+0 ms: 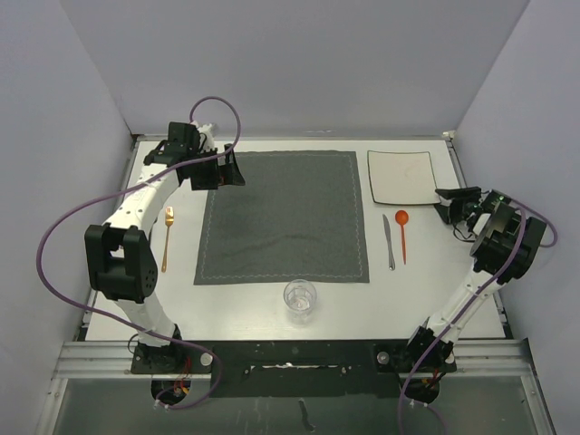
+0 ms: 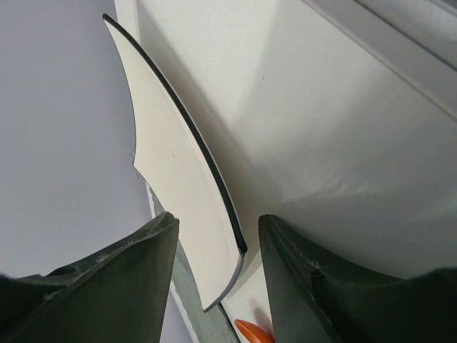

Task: Set the dinner table for one person
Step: Pick up the plate at the center of the board.

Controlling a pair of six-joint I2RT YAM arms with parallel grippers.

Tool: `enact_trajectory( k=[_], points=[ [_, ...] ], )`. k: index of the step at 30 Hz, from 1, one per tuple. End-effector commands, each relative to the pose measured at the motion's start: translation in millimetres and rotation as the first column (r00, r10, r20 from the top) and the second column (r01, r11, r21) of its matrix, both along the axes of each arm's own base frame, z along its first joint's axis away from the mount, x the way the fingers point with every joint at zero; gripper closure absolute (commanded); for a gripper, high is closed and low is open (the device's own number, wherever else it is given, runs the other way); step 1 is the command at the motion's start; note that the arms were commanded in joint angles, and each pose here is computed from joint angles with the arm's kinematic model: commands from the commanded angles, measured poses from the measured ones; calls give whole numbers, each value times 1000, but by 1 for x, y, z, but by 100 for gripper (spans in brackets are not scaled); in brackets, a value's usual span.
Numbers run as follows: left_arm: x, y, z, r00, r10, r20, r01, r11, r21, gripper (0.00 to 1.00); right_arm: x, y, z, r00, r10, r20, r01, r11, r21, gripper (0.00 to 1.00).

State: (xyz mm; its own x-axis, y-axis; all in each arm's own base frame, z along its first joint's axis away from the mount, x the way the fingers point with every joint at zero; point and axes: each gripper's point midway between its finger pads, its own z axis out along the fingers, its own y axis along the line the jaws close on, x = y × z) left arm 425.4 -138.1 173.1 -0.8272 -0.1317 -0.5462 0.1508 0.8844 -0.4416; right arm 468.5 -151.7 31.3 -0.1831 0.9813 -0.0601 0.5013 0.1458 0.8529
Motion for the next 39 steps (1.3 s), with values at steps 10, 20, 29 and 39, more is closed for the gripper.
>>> enact_trajectory(
  k=[10,20,29,39],
  points=[
    [17,2,14,999,-10,52,11,1000,-18,2,-15,-76,-52,968,-194,-157,174,976,-129,48],
    [19,2,12,999,-8,45,9,1000,-27,2,-1,-52,-66,977,-73,-198,55,994,-93,49],
    [20,3,12,999,-7,43,8,1000,-31,2,-4,-36,-76,974,-25,-224,11,998,-67,49],
    [20,4,14,999,-3,46,5,999,-32,2,-24,-22,-83,961,-1,-277,-9,999,-32,49]
  ],
)
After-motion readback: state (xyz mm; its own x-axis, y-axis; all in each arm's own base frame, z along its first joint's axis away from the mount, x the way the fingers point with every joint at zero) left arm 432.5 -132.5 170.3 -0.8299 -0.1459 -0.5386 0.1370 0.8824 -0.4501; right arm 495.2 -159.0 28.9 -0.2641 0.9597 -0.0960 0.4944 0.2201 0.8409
